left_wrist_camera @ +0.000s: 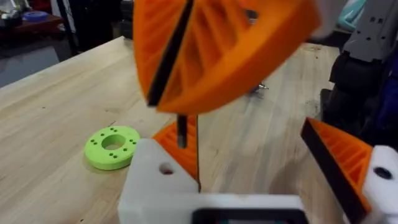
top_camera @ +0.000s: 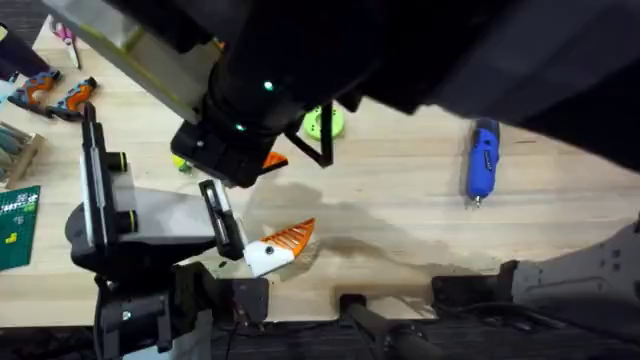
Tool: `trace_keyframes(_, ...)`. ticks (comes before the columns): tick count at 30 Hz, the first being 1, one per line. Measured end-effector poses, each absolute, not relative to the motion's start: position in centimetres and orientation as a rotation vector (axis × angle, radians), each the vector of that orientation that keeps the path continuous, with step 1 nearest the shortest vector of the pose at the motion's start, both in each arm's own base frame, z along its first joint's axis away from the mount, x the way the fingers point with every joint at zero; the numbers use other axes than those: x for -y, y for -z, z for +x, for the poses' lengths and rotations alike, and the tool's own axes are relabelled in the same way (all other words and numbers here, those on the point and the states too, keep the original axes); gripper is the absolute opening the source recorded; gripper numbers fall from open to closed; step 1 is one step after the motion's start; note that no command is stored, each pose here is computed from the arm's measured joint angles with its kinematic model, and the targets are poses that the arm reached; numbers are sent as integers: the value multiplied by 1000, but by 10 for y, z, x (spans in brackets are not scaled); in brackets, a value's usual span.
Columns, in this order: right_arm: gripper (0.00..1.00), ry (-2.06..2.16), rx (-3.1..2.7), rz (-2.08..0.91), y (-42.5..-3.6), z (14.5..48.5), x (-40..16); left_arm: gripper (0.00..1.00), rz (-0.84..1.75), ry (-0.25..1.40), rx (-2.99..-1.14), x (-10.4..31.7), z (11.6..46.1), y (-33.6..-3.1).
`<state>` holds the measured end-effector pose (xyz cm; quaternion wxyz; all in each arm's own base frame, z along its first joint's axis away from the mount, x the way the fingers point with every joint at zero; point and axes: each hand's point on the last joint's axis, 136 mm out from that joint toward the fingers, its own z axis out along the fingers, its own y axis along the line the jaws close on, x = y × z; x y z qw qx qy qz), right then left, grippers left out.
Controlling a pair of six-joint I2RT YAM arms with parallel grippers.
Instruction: Pick up the gripper from the table and insert it into the empty holder that is missing its gripper. Then pick up a screw, insert it into the mounting hole, and use the screwdriver to tighten it. Finally, clean up the table by picking up the vegetable and placing it into the bucket.
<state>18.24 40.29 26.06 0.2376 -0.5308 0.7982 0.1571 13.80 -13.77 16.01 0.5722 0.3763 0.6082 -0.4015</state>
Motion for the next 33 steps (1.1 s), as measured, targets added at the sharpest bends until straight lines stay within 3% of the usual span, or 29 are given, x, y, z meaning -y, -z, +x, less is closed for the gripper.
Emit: trace_keyframes(33, 6, -354, -2253, -1468, -234, 192, -402, 986, 883, 941, -1426, 138, 138, -160)
